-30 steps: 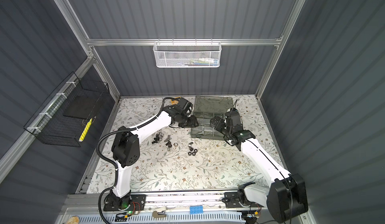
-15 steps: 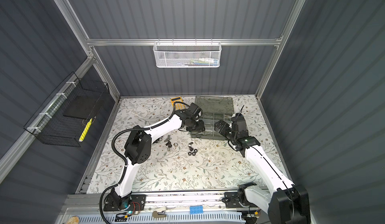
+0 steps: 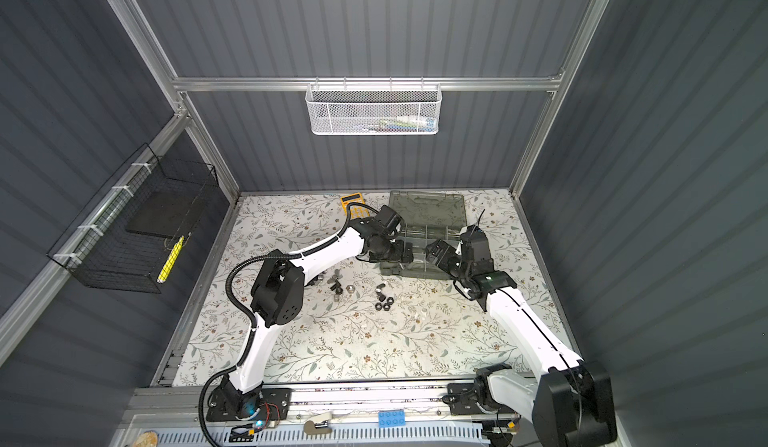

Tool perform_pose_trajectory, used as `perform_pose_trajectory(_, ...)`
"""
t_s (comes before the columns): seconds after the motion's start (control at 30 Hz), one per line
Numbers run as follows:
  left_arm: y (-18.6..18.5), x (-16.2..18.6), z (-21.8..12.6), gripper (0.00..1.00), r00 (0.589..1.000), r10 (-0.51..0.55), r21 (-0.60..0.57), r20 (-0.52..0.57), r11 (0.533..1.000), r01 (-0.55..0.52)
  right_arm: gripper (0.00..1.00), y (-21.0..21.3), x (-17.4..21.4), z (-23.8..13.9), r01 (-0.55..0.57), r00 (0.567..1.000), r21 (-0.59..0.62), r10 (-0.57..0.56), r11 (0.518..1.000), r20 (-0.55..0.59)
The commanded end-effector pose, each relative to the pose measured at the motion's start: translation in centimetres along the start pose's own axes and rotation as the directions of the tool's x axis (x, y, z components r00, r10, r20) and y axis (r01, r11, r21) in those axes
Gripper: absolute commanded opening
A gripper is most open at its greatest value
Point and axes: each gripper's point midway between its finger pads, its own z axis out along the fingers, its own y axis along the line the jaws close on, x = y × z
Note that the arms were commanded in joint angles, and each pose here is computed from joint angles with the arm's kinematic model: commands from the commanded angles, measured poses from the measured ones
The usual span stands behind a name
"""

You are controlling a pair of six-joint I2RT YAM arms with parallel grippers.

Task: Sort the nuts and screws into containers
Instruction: 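Lower the bolt into the compartment beside the first bolt and open the left gripper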

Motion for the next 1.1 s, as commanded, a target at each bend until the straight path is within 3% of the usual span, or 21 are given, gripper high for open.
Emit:
perform_pose_trajectory(0.0,-0.7,-1.4,-4.3,1.0,0.998,0.029,-0.002,0.056,1.0,-0.029,0.99,1.3,-0.9,-0.3,0.023,1.0,-0.032,-0.023,0.999,0.008)
perform_pose_trajectory(0.17,0.2,-2.4,-8.2,1.0,0.992,0.044,-0.011,0.116,0.999,-0.043,0.99,2.2,-1.4,0.0,0.088,0.996,-0.022,-0.087,0.996,0.026)
perform_pose_trajectory(0.4,4.7,-3.5,-12.3,1.0,0.985,-0.025,-0.001,0.171,1.0,0.025,0.99,4.4,-1.5,2.2,0.207,0.977,-0.009,-0.206,0.978,0.056)
perform_pose_trajectory(0.53,7.7,-4.5,-14.8,1.0,0.971,-0.063,-0.014,0.229,0.998,0.068,0.99,7.0,-1.0,4.1,0.318,0.948,-0.012,-0.317,0.948,0.024)
perform_pose_trajectory(0.7,9.1,-4.5,-16.3,1.0,0.966,-0.092,-0.014,0.242,0.995,0.099,0.99,9.8,-0.2,5.4,0.368,0.928,-0.017,-0.368,0.93,-0.05)
perform_pose_trajectory(0.93,10.9,-2.9,-17.4,1.0,0.964,-0.123,0.012,0.236,0.992,0.123,0.99,13.2,2.8,5.8,0.521,0.85,-0.022,-0.521,0.853,-0.072)
perform_pose_trajectory(1.07,14.1,0.1,-17.2,1.0,0.953,-0.189,0.012,0.238,0.981,0.191,0.99,14.7,4.8,7.7,0.598,0.797,-0.056,-0.6,0.8,-0.07)
